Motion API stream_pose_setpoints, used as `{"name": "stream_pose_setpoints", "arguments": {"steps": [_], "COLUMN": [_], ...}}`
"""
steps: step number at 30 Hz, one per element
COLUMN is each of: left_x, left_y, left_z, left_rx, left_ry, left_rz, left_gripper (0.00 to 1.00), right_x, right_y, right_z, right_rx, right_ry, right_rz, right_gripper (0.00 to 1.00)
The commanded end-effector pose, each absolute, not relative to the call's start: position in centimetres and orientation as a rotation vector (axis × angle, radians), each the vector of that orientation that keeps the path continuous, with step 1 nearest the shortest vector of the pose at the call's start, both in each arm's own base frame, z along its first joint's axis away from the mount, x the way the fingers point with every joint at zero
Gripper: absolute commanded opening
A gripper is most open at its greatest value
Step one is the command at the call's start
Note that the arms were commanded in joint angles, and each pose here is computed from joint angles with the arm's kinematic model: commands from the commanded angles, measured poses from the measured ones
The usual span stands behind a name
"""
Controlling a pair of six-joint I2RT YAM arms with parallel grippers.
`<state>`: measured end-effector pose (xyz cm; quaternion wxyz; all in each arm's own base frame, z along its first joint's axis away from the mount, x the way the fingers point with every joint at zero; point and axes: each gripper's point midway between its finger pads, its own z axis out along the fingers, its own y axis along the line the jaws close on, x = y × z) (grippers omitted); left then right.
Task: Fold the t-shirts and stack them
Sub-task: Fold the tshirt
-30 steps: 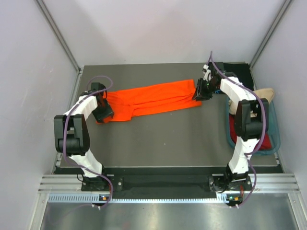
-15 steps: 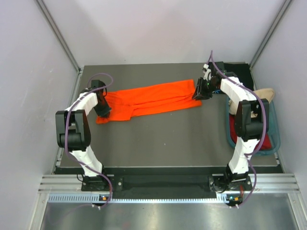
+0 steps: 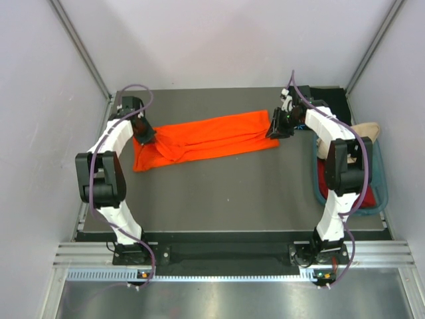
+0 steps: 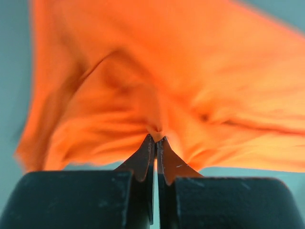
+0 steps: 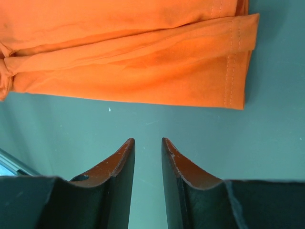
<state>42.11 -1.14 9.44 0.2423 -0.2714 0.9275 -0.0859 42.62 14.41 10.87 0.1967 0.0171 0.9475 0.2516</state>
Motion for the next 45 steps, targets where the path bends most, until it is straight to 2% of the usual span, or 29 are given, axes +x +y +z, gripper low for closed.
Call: {"name": "stream_pose_setpoints", "arguments": {"steps": [1, 4, 5, 7, 8, 10, 11, 12, 13, 16, 17, 18, 20, 21, 23, 26, 29, 32, 33, 34, 37, 40, 45], "left_x": [47.6, 50.8, 52.9, 54.4, 55.7, 56.2, 57.0, 55.7, 55.6, 52.6, 51.1, 49.9, 47.0, 45.5, 42.5, 38.9, 35.7, 33.1, 32.3, 31.3, 30.2, 29.2, 30.5], "left_y": [-2.9, -5.1, -5.4, -6.5, -7.1, -7.0, -7.0, -6.6, -4.9, -1.4, -0.4, 0.1, 1.4, 1.8, 2.7, 2.6, 2.6, 2.1, 1.7, 1.7, 0.8, 0.9, 1.6], "left_z": [11.7, 11.7, 12.8, 11.9, 12.7, 11.5, 12.9, 12.7, 12.8, 14.5, 14.1, 16.1, 15.2, 16.6, 15.3, 14.6, 13.8, 13.1, 13.3, 12.4, 12.1, 10.0, 8.3], "left_rx": [-0.726, -0.703, -0.663, -0.676, -0.642, -0.644, -0.605, -0.610, -0.585, -0.577, -0.586, -0.574, -0.593, -0.590, -0.647, -0.712, -0.770, -0.869, -0.911, -0.964, -1.071, -1.186, -1.247], "left_ry": [2.387, 2.351, 2.275, 2.246, 2.201, 2.235, 2.224, 2.287, 2.296, 2.332, 2.356, 2.329, 2.369, 2.350, 2.398, 2.432, 2.459, 2.484, 2.476, 2.492, 2.453, 2.439, 2.427], "left_rz": [-0.439, -0.624, -0.676, -0.789, -0.836, -0.791, -0.747, -0.678, -0.527, -0.263, -0.210, -0.196, -0.114, -0.097, -0.034, -0.079, -0.093, -0.174, -0.212, -0.223, -0.340, -0.376, -0.372], "left_gripper": [0.00, 0.00, 0.00, 0.08, 0.15, 0.45, 0.48, 0.51, 0.59, 0.70, 0.72, 0.72, 0.73, 0.72, 0.69, 0.64, 0.64, 0.75, 0.82, 0.85, 0.90, 0.90, 0.86], "right_x": [43.2, 43.0, 42.9, 42.7, 42.5, 42.2, 41.8, 41.8, 41.7, 41.8, 42.0, 42.1, 42.6, 42.7, 43.2, 43.7, 43.7, 43.3, 43.1, 42.6, 42.3, 42.3, 42.7], "right_y": [15.2, 15.5, 15.6, 15.8, 15.8, 15.9, 16.0, 16.1, 16.1, 16.2, 16.3, 16.5, 17.1, 17.2, 17.7, 17.9, 17.7, 17.1, 16.8, 16.4, 15.6, 14.7, 13.4], "right_z": [12.7, 12.6, 12.2, 11.8, 11.2, 10.9, 10.4, 10.3, 10.1, 9.8, 9.8, 9.8, 9.8, 9.7, 9.5, 9.0, 8.2, 7.7, 7.6, 7.5, 7.6, 7.3, 7.1], "right_rx": [0.007, 0.029, 0.041, 0.051, 0.066, 0.078, 0.080, 0.078, 0.079, 0.075, 0.069, 0.059, 0.032, 0.028, 0.015, 0.003, -0.008, -0.010, -0.005, 0.013, 0.085, 0.138, 0.180], "right_ry": [2.603, 2.610, 2.612, 2.618, 2.629, 2.633, 2.643, 2.640, 2.643, 2.640, 2.636, 2.636, 2.630, 2.632, 2.633, 2.636, 2.660, 2.682, 2.687, 2.695, 2.684, 2.684, 2.670], "right_rz": [0.743, 0.766, 0.772, 0.801, 0.806, 0.823, 0.823, 0.825, 0.826, 0.821, 0.816, 0.809, 0.796, 0.790, 0.787, 0.764, 0.737, 0.689, 0.666, 0.659, 0.698, 0.695, 0.697], "right_gripper": [0.29, 0.29, 0.29, 0.29, 0.29, 0.29, 0.29, 0.29, 0.29, 0.28, 0.28, 0.28, 0.28, 0.28, 0.28, 0.28, 0.28, 0.29, 0.29, 0.31, 0.33, 0.36, 0.38]}}
